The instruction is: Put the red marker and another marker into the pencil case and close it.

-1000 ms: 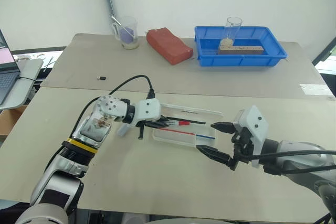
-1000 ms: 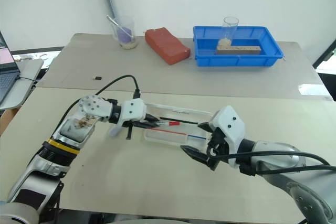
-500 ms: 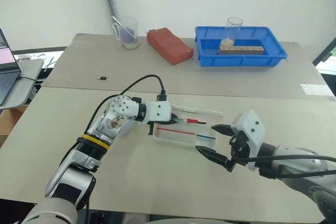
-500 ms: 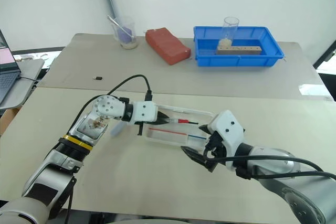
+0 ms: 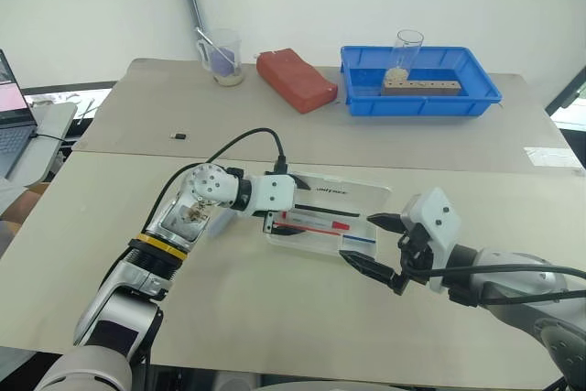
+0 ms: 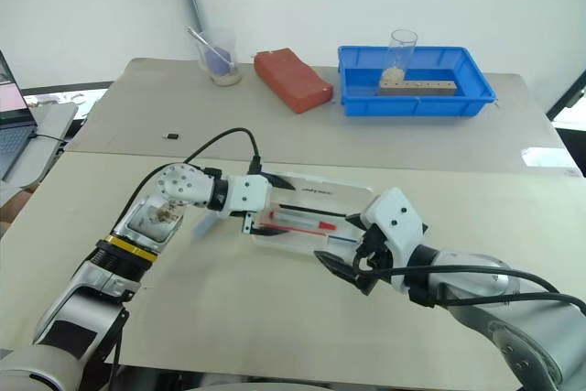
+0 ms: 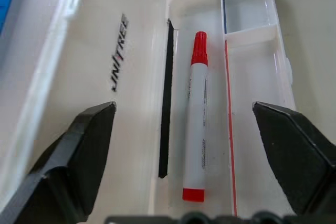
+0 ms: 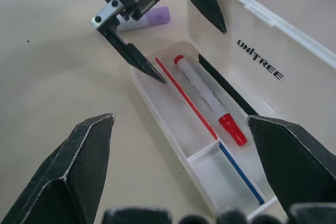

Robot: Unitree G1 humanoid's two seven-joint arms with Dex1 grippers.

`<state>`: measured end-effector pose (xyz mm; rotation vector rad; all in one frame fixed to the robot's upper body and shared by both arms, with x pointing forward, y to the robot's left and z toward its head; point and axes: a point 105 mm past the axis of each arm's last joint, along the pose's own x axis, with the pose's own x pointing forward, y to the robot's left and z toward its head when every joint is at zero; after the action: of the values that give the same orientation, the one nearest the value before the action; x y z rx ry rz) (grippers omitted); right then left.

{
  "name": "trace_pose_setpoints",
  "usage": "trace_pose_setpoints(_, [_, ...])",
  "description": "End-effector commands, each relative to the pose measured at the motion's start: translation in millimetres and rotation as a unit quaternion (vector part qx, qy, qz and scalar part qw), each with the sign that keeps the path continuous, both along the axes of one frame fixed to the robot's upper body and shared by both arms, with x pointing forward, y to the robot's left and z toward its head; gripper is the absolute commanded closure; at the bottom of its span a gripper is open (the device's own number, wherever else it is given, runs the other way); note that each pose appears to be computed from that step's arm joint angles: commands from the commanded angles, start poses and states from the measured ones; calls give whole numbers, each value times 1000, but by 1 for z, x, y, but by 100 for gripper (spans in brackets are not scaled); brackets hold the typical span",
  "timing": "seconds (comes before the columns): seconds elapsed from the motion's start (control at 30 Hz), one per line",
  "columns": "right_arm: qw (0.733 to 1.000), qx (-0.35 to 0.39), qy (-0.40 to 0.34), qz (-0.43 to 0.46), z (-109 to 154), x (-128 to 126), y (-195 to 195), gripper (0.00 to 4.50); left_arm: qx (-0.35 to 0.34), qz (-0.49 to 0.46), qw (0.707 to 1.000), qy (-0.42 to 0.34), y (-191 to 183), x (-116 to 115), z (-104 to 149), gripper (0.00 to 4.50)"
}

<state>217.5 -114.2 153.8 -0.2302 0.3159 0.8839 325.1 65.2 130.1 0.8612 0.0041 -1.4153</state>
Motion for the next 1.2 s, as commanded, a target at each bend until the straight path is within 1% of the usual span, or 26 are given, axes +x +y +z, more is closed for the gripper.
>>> trace_pose_setpoints(0.03, [999,3,-26,20,11,2,4,0,-21,7,1000,11,16,-11,30,2])
trace_pose_setpoints(0.1, [999,3,-29,30,14,2,5,0,-20,21,999,38,28,-18,37,2])
trace_pose_setpoints(0.23, [997,8,-40,61,24,6,14,0,-26,93,990,101,64,-21,50,2])
trace_pose_setpoints(0.3, [996,10,-43,71,28,8,16,0,-30,118,985,122,75,-22,52,2])
trace_pose_setpoints(0.37, [995,12,-48,85,32,10,21,0,-33,167,978,124,93,-16,49,2])
trace_pose_setpoints(0.4, [994,15,-53,97,35,12,25,0,-42,218,968,118,107,-7,42,2])
trace_pose_setpoints(0.47, [991,21,-59,118,40,14,34,0,-62,291,949,108,125,5,28,2])
trace_pose_setpoints(0.5, [989,24,-62,128,43,15,38,0,-76,320,938,111,129,9,19,2])
trace_pose_setpoints(0.57, [987,26,-66,144,46,15,45,0,-88,355,921,133,132,8,-1,2])
trace_pose_setpoints(0.73, [982,24,-72,172,52,16,49,0,-104,411,887,185,132,2,-33,2])
trace_pose_setpoints(0.8, [981,25,-73,177,54,18,49,0,-96,416,883,194,128,-2,-43,2])
trace_pose_setpoints(0.9, [980,24,-79,183,57,21,49,0,-92,417,882,198,124,-4,-52,2])
trace_pose_setpoints(1.0, [979,24,-85,185,61,22,50,0,-89,420,882,195,122,-5,-56,83])
trace_pose_setpoints(1.13, [979,22,-87,185,63,22,49,0,-93,424,880,193,121,-3,-54,282])
trace_pose_setpoints(1.17, [979,21,-88,184,63,22,48,0,-93,424,880,192,122,-3,-53,326])
trace_pose_setpoints(1.2, [979,19,-88,182,63,23,47,0,-92,425,880,190,123,-2,-52,359])
